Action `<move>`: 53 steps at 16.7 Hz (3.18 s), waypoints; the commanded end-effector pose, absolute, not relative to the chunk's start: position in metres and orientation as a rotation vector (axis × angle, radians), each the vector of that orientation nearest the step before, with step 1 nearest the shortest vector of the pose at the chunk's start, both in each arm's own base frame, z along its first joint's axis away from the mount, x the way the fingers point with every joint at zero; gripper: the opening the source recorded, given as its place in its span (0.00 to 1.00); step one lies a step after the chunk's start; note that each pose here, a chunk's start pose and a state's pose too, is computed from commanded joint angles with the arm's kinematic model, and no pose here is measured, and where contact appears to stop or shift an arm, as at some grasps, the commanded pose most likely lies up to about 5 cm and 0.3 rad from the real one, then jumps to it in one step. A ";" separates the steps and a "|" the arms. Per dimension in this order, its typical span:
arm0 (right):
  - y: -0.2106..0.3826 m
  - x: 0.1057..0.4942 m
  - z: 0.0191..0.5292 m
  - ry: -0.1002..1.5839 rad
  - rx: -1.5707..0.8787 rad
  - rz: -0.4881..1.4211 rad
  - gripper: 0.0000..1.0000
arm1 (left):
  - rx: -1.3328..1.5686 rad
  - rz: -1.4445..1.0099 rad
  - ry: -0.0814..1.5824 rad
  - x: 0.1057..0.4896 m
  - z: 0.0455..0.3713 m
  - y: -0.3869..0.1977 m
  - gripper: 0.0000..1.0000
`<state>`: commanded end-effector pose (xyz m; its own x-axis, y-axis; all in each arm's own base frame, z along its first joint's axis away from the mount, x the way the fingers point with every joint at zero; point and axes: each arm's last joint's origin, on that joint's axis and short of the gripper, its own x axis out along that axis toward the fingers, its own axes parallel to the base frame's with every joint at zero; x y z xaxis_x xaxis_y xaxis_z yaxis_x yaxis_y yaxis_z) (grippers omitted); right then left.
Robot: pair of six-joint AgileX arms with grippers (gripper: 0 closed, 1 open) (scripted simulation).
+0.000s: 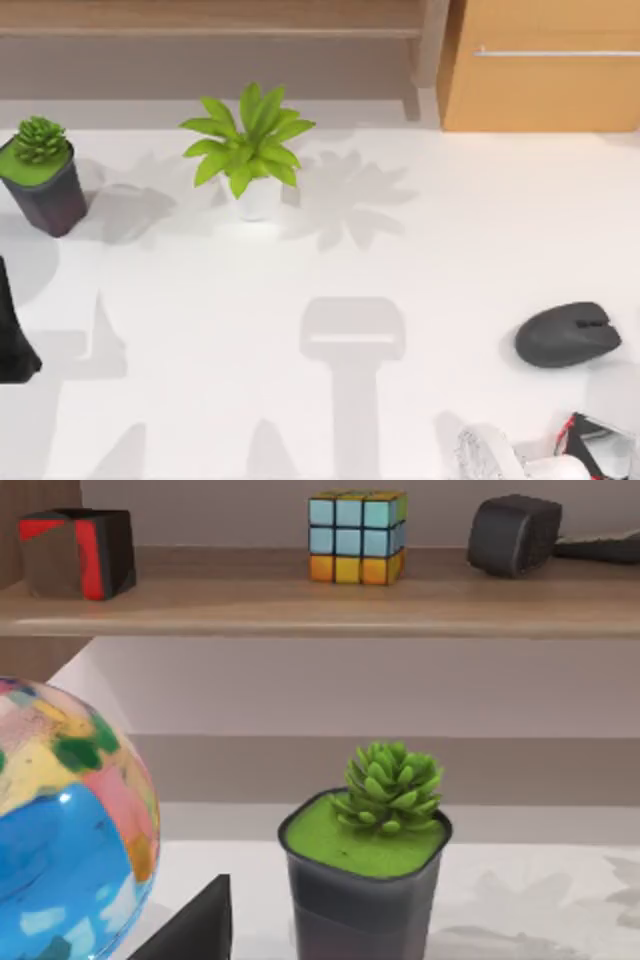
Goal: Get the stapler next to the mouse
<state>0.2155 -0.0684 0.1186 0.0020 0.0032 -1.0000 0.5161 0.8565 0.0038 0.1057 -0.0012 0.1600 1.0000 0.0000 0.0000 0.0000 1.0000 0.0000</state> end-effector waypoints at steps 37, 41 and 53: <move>-0.068 0.215 0.147 1.531 0.430 -0.423 0.00 | 0.000 0.000 0.000 0.106 0.160 -0.001 1.00; -0.070 0.229 0.154 1.536 0.431 -0.413 0.00 | 0.000 0.000 0.000 0.106 0.160 -0.001 1.00; 0.010 0.406 0.189 1.550 0.192 -0.129 0.00 | 0.000 0.000 0.000 0.106 0.160 -0.001 1.00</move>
